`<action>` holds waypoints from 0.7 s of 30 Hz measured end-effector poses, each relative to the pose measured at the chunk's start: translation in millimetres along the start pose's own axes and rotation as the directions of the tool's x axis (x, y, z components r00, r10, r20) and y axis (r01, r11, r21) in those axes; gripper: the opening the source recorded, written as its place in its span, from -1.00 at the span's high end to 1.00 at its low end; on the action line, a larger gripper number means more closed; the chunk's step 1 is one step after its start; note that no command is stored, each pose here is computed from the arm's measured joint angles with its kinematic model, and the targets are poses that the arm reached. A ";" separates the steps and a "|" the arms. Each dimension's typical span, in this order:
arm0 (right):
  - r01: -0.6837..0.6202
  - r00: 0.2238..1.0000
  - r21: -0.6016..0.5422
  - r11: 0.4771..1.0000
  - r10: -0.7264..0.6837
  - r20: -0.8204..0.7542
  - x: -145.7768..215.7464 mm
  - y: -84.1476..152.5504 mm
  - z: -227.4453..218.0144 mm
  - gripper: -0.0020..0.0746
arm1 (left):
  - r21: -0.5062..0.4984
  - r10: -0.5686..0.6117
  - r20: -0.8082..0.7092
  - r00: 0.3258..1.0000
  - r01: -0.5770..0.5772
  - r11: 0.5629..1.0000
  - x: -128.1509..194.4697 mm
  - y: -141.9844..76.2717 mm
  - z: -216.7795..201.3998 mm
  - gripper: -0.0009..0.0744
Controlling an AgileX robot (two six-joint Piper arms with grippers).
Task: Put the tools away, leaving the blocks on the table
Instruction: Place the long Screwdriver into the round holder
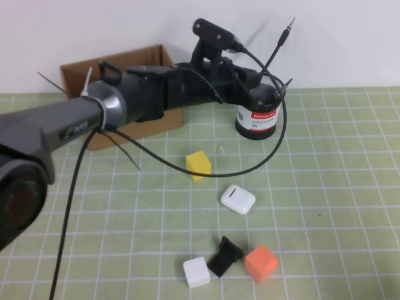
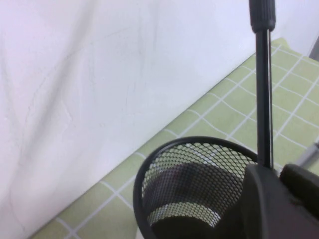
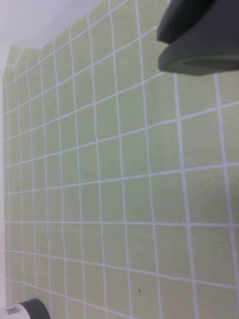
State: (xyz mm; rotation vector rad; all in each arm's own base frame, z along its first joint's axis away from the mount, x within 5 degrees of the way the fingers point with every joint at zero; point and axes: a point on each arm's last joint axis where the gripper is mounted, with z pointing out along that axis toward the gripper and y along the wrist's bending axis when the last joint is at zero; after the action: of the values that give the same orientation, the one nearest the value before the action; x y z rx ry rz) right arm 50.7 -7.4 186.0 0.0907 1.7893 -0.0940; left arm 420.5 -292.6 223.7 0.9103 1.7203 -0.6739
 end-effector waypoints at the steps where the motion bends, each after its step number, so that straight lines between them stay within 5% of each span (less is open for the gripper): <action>1: 0.000 1.000 0.000 1.000 0.000 0.000 0.0 0.0 0.0 0.96 | 0.003 -0.002 0.002 1.000 0.002 1.000 1.1 0.9 3.0 0.93; 21: 0.000 1.000 0.000 1.000 0.000 0.000 0.0 0.0 0.0 0.96 | 0.023 -0.034 -0.022 0.999 0.034 0.999 31.4 8.6 32.4 0.95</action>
State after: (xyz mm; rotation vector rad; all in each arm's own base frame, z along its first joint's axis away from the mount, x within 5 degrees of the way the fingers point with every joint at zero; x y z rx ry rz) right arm 50.7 -7.4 186.0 0.0907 1.7893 -0.0940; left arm 438.9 -305.5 183.6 0.9095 1.7535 -0.7107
